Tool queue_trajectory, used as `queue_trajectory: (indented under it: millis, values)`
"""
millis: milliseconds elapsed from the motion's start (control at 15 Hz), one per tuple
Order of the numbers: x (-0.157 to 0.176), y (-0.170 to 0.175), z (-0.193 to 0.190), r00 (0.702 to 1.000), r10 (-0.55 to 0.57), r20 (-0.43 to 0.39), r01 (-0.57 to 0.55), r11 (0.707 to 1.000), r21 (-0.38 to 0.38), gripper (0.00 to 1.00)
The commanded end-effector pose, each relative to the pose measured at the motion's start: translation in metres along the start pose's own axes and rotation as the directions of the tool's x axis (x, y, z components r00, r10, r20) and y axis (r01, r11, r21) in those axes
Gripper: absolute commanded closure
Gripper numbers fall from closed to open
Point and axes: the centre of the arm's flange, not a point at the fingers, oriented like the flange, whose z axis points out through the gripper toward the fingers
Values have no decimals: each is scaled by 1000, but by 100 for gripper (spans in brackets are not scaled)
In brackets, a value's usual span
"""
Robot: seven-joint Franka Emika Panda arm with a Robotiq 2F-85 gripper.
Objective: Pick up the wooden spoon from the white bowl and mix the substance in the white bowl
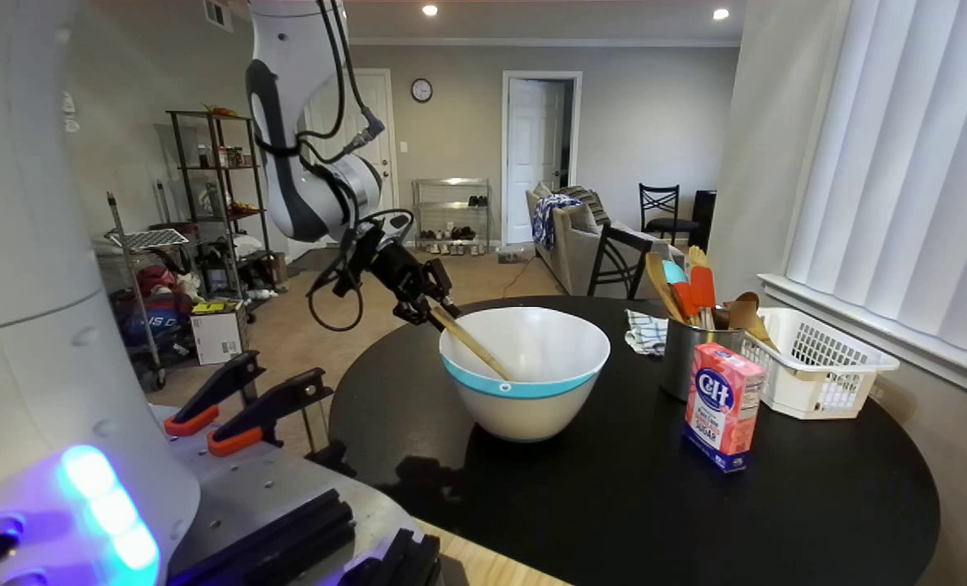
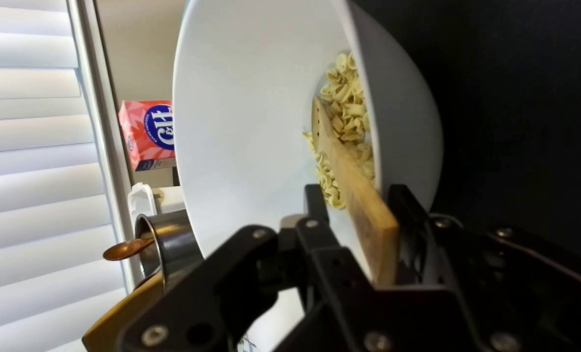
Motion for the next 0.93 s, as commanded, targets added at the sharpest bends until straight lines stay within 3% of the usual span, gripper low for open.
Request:
queue_trajectory:
  millis: [0, 200, 667, 867]
  values:
    - [-15, 21, -12, 1000, 12, 0, -12, 1000, 26, 91]
    - [-17, 25, -17, 1000, 13, -4, -13, 999, 31, 100]
    - [-20, 28, -21, 1000, 12, -3, -12, 999, 41, 97]
    - [-16, 38, -19, 1000, 27, 15, -28, 996, 86, 97]
